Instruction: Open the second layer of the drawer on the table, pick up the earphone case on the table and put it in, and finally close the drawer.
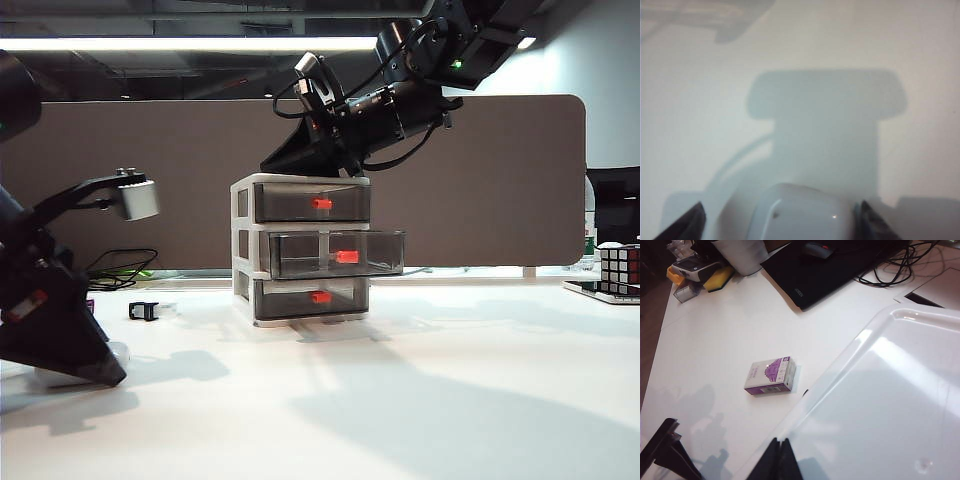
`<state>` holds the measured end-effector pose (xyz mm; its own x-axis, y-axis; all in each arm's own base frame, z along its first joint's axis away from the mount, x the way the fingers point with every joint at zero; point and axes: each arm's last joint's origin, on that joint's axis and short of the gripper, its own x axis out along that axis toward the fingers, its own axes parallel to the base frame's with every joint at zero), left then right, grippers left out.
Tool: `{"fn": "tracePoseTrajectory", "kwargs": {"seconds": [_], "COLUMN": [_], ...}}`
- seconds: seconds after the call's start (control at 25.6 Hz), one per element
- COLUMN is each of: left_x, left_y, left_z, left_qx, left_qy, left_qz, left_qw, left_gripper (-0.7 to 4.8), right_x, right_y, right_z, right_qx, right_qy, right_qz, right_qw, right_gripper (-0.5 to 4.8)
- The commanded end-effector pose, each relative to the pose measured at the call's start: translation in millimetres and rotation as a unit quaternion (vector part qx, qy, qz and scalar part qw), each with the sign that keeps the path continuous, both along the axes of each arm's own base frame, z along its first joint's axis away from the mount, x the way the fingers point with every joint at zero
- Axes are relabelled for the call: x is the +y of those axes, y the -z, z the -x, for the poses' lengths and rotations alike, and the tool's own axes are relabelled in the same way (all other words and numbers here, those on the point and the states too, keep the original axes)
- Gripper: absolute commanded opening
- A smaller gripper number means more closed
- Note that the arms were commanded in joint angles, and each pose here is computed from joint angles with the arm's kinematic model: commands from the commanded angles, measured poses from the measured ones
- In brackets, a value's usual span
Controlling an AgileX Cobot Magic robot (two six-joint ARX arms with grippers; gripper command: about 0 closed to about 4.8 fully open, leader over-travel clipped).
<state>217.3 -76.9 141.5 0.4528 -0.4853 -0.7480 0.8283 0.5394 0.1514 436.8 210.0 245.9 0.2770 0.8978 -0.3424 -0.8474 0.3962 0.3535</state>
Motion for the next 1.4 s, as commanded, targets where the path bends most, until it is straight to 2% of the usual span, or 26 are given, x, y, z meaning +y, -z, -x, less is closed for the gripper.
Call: {"fn": "tracePoseTrajectory", "kwargs": {"seconds": [0.04,0.19,0.31,0.55,0.66,0.7,0.82,1.13,1.4], "left_x": [2.0,3.0,3.5,3.8,4.0,4.0,4.0,2.1,-3.1], "left_y": [5.3,7.2,8.2,8.6,8.7,8.6,8.5,-1.3,-41.5], "left_z": [4.3,7.1,8.6,9.5,9.4,9.2,8.8,1.9,-11.4], "left_qx": [0.026,0.043,0.053,0.058,0.058,0.058,0.055,0.030,-0.029], "left_qy": [0.006,0.004,0.003,0.002,-0.003,-0.003,-0.004,-0.043,-0.040], "left_qz": [-0.016,-0.024,-0.026,-0.028,-0.032,-0.031,-0.031,-0.005,0.037], "left_qw": [1.000,0.999,0.998,0.998,0.998,0.998,0.998,0.999,0.998], "left_gripper": [3.89,3.88,3.29,2.95,2.09,1.41,0.63,0.52,0.52], "right_x": [-1.2,-1.1,-1.1,-1.1,-1.1,-1.1,-1.1,-1.0,-0.9], "right_y": [24.0,24.0,24.0,23.9,23.7,23.7,23.7,23.5,23.1], "right_z": [3.1,3.1,3.1,3.0,2.9,2.9,2.9,2.7,2.4], "right_qx": [0.068,0.068,0.068,0.068,0.067,0.066,0.063,0.062,0.059], "right_qy": [0.006,0.006,0.006,0.006,0.006,0.006,0.005,0.006,0.006], "right_qz": [0.029,0.029,0.029,0.029,0.028,0.028,0.029,0.029,0.028], "right_qw": [0.997,0.997,0.997,0.997,0.997,0.997,0.998,0.998,0.998], "right_gripper": [-0.05,-0.05,-0.05,-0.05,-0.05,-0.05,-0.05,-0.05,-0.05]}}
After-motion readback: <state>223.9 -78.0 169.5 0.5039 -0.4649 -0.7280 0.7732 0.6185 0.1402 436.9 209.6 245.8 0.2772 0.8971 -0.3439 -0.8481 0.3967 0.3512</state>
